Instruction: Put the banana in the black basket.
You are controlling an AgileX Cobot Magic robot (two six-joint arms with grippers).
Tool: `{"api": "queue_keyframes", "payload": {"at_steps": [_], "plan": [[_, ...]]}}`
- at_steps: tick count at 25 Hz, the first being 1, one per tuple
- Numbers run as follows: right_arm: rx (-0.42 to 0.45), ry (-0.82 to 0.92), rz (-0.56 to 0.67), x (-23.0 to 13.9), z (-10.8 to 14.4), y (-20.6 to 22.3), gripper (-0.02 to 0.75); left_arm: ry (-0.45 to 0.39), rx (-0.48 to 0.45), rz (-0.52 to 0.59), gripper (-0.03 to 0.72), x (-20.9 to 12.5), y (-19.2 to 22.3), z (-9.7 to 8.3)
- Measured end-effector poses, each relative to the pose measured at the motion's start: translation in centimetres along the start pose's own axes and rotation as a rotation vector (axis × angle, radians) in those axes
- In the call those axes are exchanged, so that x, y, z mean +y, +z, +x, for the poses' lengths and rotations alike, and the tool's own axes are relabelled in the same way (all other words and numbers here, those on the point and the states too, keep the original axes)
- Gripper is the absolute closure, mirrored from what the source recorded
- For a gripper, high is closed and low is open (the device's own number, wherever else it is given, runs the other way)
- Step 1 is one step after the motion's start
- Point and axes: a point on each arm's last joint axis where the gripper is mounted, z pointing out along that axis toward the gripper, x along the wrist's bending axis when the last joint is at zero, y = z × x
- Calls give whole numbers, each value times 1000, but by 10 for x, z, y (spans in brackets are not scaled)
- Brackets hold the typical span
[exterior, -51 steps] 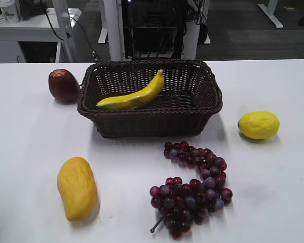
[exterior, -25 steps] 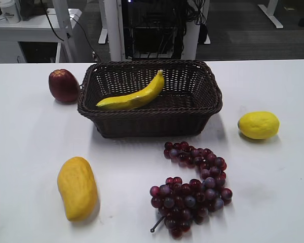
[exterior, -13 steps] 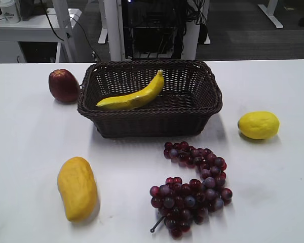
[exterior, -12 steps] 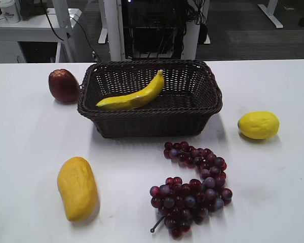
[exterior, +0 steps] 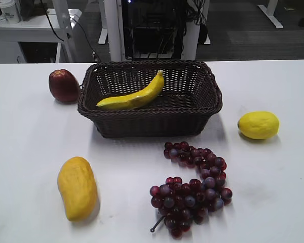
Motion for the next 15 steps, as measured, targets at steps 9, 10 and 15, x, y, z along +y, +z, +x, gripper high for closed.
{"api": "queue_keyframes", "payload": {"at_steps": [9,10,15], "plan": [[0,0,0,0,0,0,298,0,0,0,171,0,0,0],[0,0,0,0,0,0,298,0,0,0,171,0,0,0],[0,0,0,0,0,0,298,-1,-2,0,171,0,0,0]]}}
